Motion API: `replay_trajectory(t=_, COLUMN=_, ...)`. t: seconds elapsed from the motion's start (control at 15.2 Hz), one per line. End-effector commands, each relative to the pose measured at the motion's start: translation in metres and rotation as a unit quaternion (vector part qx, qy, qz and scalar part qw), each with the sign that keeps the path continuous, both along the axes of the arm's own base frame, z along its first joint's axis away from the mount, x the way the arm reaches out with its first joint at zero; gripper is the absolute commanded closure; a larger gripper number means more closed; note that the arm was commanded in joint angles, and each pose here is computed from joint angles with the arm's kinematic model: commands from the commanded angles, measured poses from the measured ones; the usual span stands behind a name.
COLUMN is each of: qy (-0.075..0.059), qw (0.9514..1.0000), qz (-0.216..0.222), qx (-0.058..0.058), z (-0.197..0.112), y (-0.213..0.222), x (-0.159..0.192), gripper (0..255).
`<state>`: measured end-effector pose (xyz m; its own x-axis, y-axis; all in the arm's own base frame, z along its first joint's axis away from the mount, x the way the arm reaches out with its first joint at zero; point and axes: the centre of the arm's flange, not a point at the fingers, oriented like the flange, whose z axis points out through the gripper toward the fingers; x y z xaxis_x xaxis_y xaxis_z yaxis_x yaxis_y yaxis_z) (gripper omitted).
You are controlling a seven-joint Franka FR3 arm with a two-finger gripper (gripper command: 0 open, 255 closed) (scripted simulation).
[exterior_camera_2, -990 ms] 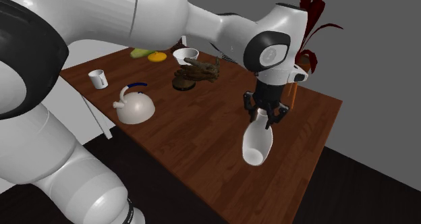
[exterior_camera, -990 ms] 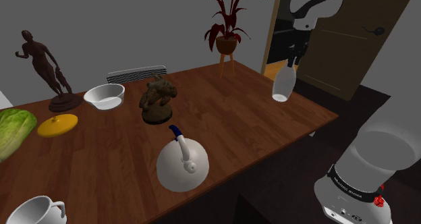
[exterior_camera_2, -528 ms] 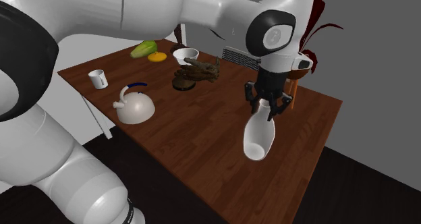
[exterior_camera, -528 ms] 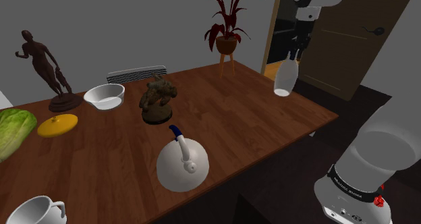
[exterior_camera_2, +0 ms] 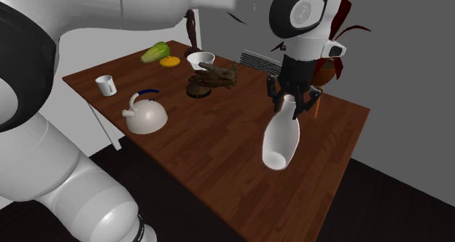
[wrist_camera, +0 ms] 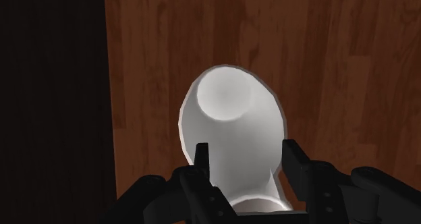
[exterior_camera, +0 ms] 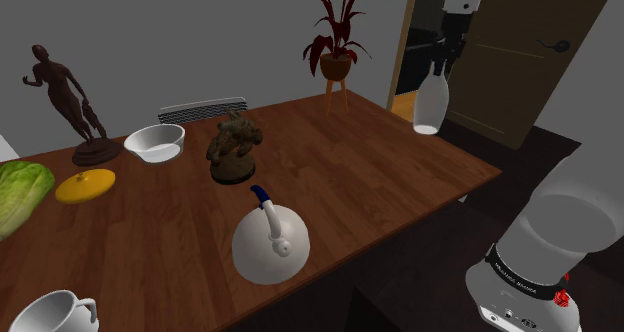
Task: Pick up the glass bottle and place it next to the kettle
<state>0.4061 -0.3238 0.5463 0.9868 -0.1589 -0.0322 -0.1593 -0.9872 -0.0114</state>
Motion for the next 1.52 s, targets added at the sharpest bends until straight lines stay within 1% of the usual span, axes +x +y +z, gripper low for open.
replay_trajectory(t=0.0, qy=0.000, qw=1.0000, qz=0.000, qx=0.000, z=0.010, y=0.000, x=0.000, gripper=255)
replay_trajectory(t=1.45, qy=0.000, qw=1.0000, qz=0.000, qx=0.000, z=0.126, y=0.000, x=0.000, gripper=255)
